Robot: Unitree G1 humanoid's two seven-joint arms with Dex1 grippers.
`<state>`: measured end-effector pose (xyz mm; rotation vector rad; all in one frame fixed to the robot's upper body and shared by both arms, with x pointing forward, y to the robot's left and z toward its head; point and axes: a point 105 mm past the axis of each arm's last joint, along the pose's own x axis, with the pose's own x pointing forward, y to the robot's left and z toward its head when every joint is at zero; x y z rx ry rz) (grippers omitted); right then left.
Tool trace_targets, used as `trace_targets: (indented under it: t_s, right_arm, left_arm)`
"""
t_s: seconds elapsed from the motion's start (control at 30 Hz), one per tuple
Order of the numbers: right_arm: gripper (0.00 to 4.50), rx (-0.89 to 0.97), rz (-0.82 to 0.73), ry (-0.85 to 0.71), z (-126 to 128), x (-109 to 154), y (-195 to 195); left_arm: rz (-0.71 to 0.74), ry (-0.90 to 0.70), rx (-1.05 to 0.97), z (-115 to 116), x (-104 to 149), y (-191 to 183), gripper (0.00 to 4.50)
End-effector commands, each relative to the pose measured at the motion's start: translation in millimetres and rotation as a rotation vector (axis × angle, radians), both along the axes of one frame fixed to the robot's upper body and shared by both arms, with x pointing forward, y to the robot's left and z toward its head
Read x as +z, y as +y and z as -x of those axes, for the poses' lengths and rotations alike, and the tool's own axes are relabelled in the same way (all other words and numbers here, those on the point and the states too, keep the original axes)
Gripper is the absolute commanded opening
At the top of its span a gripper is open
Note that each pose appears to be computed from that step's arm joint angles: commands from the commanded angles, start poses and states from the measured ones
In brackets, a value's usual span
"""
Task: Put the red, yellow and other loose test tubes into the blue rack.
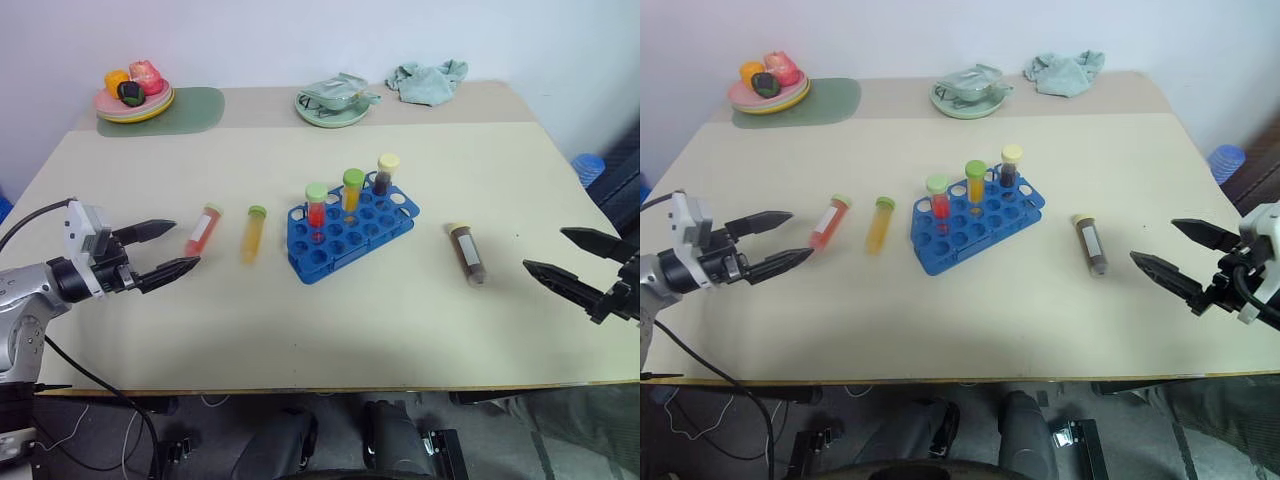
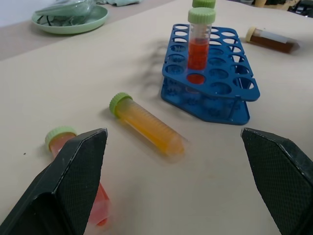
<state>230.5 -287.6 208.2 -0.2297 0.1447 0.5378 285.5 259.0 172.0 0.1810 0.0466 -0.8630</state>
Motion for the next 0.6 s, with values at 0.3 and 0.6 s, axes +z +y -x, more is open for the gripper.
trace_targets:
  t_s: [0.3, 0.6]
  right_arm:
    - [4.35, -0.006, -0.007, -0.036, -6, 7, 7]
    - [4.35, -0.077, 0.022, -0.041, -24, 7, 11]
  left_arm:
    - [0.028, -0.071, -0.014, -1, 22, -6, 4.49]
    - [0.107, -0.050, -0.127, 4, 26, -26, 4.49]
